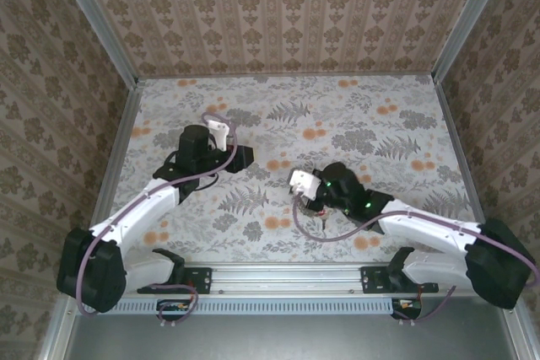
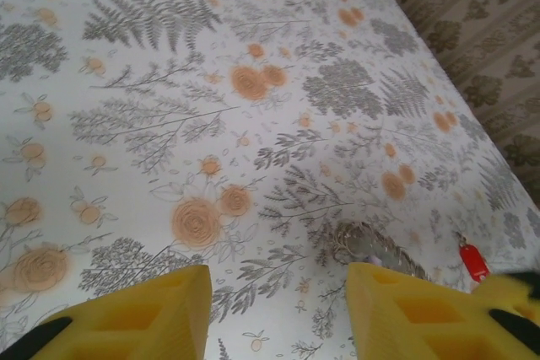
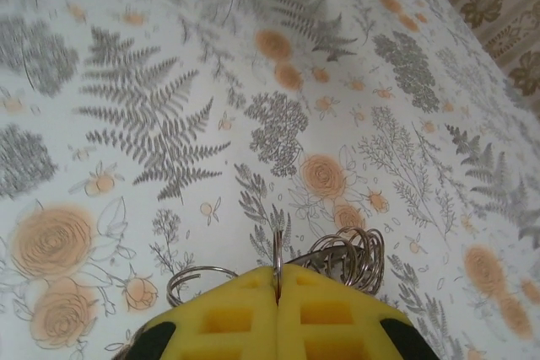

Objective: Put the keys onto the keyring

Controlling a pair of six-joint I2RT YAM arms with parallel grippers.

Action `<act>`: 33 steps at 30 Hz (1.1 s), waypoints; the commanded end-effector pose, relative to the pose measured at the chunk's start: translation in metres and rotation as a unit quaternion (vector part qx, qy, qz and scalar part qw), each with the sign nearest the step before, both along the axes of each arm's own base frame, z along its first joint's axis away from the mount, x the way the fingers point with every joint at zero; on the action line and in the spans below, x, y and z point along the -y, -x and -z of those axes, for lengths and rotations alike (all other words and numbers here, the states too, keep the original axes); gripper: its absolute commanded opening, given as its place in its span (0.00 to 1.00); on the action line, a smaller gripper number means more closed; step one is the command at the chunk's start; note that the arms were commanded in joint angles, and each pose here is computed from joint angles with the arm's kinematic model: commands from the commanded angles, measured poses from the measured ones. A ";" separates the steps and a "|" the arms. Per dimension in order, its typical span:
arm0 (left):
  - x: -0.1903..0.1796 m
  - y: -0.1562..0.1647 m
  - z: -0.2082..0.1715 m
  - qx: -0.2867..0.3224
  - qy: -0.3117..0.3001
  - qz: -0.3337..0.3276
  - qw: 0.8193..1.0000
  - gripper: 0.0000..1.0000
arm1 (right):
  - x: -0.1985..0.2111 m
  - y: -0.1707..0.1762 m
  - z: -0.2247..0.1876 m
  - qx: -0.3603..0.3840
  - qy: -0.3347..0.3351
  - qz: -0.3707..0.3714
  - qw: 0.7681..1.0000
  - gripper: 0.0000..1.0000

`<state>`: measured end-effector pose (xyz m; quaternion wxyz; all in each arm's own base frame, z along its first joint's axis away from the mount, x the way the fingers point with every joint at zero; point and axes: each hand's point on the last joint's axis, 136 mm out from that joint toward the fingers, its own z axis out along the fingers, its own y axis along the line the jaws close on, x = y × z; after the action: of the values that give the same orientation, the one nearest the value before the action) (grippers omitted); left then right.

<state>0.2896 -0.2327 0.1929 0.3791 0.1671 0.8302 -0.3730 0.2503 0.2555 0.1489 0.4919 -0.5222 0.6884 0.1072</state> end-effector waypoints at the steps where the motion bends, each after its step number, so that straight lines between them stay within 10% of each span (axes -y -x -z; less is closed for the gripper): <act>1: 0.011 0.011 -0.032 0.116 0.021 0.075 0.990 0.41 | -0.012 0.024 -0.031 -0.088 -0.101 -0.078 0.988 0.00; 7: 0.032 0.060 -0.052 0.257 0.023 0.249 0.933 0.38 | -0.009 0.025 -0.049 -0.133 -0.145 -0.115 0.974 0.00; 18: 0.062 0.100 -0.049 0.325 0.002 0.385 0.864 0.37 | -0.002 0.015 -0.046 -0.065 -0.074 -0.133 0.986 0.00; 33: 0.100 0.093 -0.018 0.312 -0.024 0.457 0.833 0.36 | 0.000 0.013 -0.039 -0.048 -0.033 -0.138 0.989 0.00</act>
<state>0.2025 -0.3265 0.2009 0.3965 0.6223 0.5391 -0.4061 0.2357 0.2509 0.1754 0.4429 -0.5795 0.6453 0.2271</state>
